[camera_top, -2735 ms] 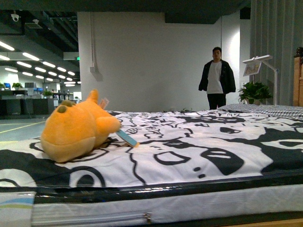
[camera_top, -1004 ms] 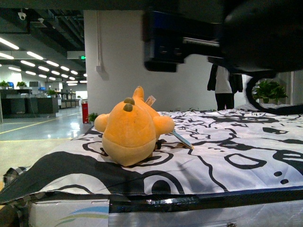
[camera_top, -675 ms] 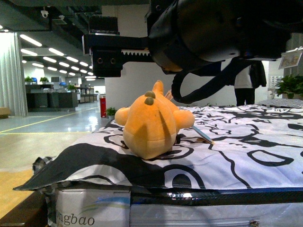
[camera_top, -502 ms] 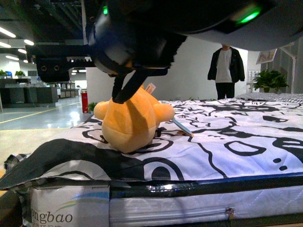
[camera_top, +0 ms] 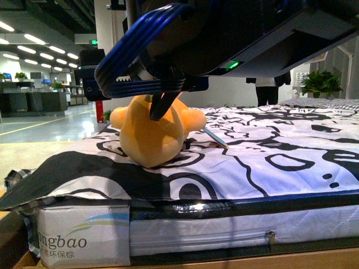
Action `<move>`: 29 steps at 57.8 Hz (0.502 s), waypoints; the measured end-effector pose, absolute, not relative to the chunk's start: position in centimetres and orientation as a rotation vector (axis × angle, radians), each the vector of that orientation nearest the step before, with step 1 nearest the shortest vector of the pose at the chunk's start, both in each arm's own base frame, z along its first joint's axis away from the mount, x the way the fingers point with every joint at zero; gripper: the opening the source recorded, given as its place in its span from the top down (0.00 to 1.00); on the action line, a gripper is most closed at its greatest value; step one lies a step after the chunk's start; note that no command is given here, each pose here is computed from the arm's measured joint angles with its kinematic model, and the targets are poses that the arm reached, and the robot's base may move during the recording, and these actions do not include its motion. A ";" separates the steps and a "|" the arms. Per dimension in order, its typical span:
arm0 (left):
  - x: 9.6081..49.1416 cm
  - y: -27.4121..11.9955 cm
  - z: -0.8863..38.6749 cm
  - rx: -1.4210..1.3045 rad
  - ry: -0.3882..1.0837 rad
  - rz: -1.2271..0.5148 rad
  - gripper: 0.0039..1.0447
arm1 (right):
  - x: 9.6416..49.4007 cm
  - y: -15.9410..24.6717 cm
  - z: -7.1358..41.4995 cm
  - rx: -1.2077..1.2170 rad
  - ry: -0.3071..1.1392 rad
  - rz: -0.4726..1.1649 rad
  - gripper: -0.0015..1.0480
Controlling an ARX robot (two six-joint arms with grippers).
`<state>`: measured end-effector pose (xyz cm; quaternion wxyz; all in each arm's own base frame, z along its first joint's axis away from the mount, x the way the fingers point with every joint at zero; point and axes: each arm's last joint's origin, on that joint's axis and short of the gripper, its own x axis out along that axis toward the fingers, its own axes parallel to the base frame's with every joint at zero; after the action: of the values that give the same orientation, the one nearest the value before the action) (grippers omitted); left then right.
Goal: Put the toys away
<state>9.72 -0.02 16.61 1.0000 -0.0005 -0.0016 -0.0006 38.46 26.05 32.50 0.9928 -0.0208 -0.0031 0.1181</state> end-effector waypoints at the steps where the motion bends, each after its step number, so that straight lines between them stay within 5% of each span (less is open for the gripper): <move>1: 9.7 0.0 16.6 -0.001 -0.003 -0.001 0.06 | 38.5 26.2 32.3 -0.043 -0.003 0.238 0.06; 29: 9.7 0.0 16.6 -0.001 -0.003 -0.001 0.06 | 41.0 27.1 29.3 -0.071 0.044 0.129 0.06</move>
<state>9.72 -0.02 16.61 1.0000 -0.0005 -0.0016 -0.0006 41.01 27.14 29.33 0.9971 -0.0353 0.0220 0.0643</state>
